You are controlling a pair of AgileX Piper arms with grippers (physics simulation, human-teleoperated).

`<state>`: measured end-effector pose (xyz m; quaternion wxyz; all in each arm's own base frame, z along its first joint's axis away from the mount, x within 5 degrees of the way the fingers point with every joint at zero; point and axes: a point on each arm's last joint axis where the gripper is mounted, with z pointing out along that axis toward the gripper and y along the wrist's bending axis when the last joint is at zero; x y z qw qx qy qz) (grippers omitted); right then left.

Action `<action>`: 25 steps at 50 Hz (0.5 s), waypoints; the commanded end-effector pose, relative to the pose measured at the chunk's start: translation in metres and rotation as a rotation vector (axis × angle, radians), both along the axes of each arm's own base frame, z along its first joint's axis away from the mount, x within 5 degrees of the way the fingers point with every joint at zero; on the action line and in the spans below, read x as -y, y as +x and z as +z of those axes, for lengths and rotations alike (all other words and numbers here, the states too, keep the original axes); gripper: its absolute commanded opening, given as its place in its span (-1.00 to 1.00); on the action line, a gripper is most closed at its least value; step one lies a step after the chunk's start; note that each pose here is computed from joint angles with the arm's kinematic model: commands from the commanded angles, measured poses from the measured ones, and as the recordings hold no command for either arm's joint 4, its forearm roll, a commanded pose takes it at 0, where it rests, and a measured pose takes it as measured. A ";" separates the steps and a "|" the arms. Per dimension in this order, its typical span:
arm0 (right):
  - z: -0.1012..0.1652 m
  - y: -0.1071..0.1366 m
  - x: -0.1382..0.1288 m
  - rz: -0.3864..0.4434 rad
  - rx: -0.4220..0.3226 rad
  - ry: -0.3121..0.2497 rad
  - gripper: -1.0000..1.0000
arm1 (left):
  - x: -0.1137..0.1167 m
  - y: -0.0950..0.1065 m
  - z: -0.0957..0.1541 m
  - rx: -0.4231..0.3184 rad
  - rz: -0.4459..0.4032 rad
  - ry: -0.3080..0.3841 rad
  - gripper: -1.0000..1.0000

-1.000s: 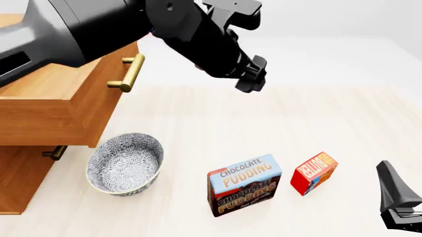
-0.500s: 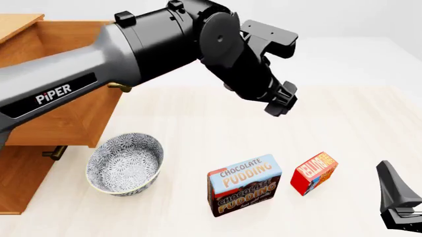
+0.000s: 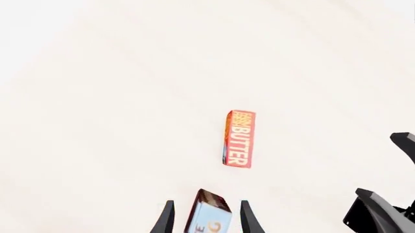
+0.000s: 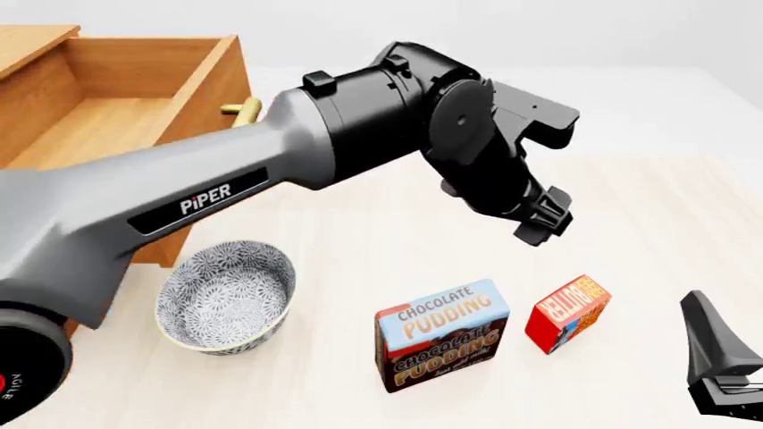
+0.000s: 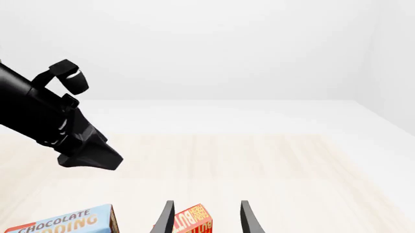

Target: Put the butter at the back in the top drawer of the cabinet and close it.

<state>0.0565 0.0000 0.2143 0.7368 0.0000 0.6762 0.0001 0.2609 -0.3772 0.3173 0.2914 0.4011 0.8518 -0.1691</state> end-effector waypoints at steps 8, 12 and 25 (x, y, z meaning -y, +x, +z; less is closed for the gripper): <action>0.000 0.000 0.000 0.000 0.000 0.000 1.00 | 0.023 -0.006 -0.022 -0.029 -0.021 0.018 1.00; 0.000 0.000 0.000 0.000 0.000 0.000 1.00 | 0.027 -0.009 -0.026 -0.034 -0.027 0.022 1.00; 0.000 0.000 0.000 0.000 0.000 0.000 1.00 | 0.036 -0.012 -0.034 -0.038 -0.048 0.037 1.00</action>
